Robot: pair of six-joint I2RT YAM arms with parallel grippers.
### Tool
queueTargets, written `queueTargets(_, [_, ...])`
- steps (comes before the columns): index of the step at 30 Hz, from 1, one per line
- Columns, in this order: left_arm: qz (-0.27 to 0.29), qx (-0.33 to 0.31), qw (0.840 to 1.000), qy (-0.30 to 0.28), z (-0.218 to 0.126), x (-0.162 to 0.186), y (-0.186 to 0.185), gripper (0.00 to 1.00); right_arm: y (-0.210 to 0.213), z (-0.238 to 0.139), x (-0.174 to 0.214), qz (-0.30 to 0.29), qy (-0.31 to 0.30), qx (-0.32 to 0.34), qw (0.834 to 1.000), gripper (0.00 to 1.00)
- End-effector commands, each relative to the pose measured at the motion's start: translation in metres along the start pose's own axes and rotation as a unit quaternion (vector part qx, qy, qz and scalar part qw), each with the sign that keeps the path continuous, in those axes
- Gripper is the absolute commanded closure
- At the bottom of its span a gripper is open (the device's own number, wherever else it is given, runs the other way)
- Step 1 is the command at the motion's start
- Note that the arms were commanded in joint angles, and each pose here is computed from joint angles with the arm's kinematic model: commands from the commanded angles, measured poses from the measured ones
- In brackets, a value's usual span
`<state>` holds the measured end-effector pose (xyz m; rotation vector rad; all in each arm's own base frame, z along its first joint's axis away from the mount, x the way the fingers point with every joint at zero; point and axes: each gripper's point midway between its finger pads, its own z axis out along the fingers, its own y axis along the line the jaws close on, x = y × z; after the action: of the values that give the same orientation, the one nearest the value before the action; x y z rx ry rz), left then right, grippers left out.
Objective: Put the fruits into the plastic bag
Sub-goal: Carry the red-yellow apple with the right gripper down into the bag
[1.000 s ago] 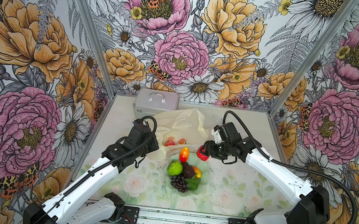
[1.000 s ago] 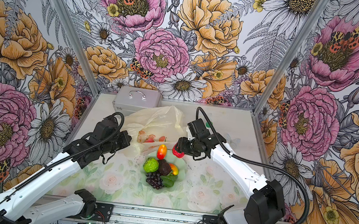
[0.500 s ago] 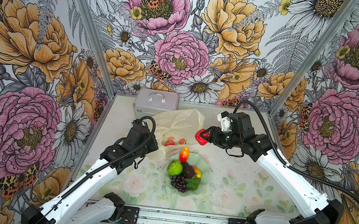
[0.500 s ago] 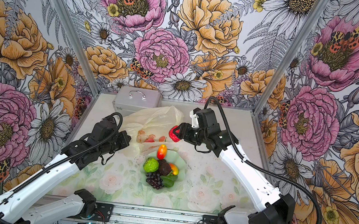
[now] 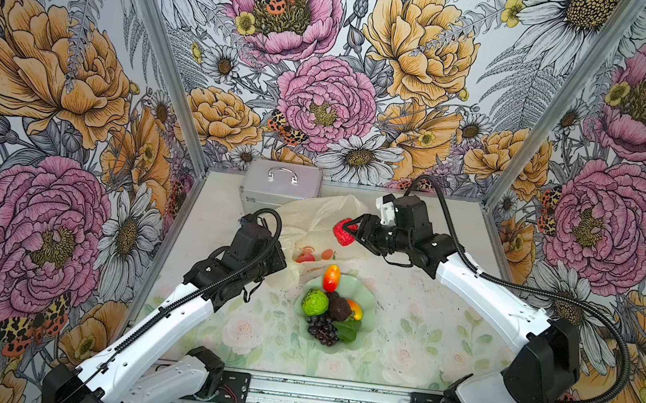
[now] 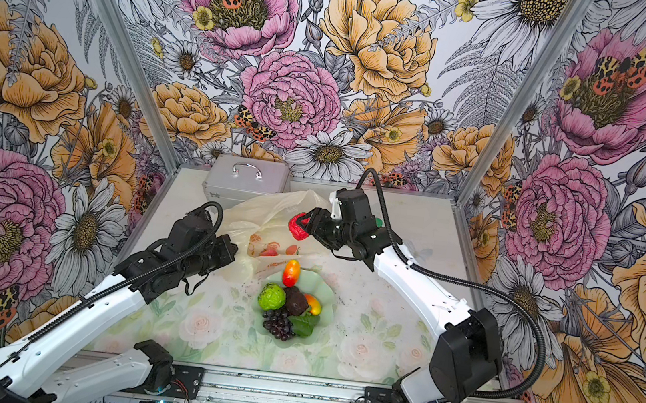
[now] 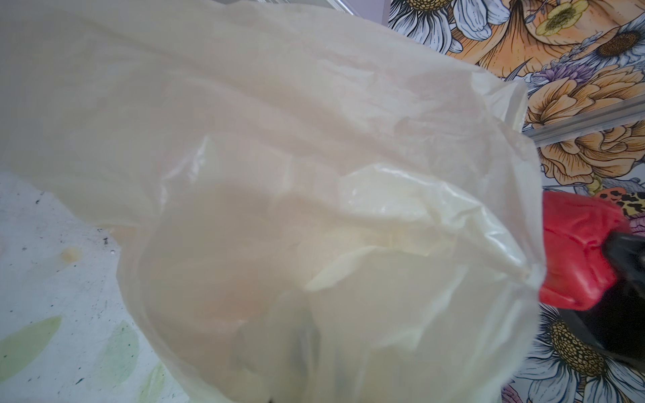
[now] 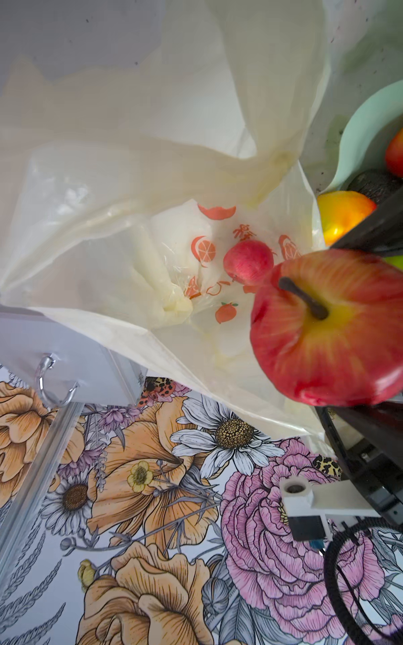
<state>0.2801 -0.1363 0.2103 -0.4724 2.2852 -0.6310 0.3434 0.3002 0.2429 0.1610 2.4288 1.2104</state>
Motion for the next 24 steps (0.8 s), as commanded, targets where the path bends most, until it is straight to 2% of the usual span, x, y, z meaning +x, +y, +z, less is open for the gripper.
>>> queueTargets(1, [-0.006,0.023,1.000,-0.004,0.001,-0.005,-0.012,1.00,0.012,0.014,-0.002,-0.003,0.003,-0.019,1.000,0.39])
queueTargets(12, [-0.002,0.028,1.000,0.006,0.012,0.001,-0.021,1.00,-0.018,0.082,-0.002,0.049,0.025,0.031,0.998,0.37])
queueTargets(18, [0.000,0.030,0.999,0.010,0.017,0.002,-0.025,1.00,-0.030,0.115,-0.012,0.093,0.011,0.025,0.995,0.35])
queueTargets(24, [0.002,0.031,0.999,0.014,0.021,0.003,-0.026,1.00,-0.025,0.137,-0.016,0.106,0.015,0.002,0.994,0.25])
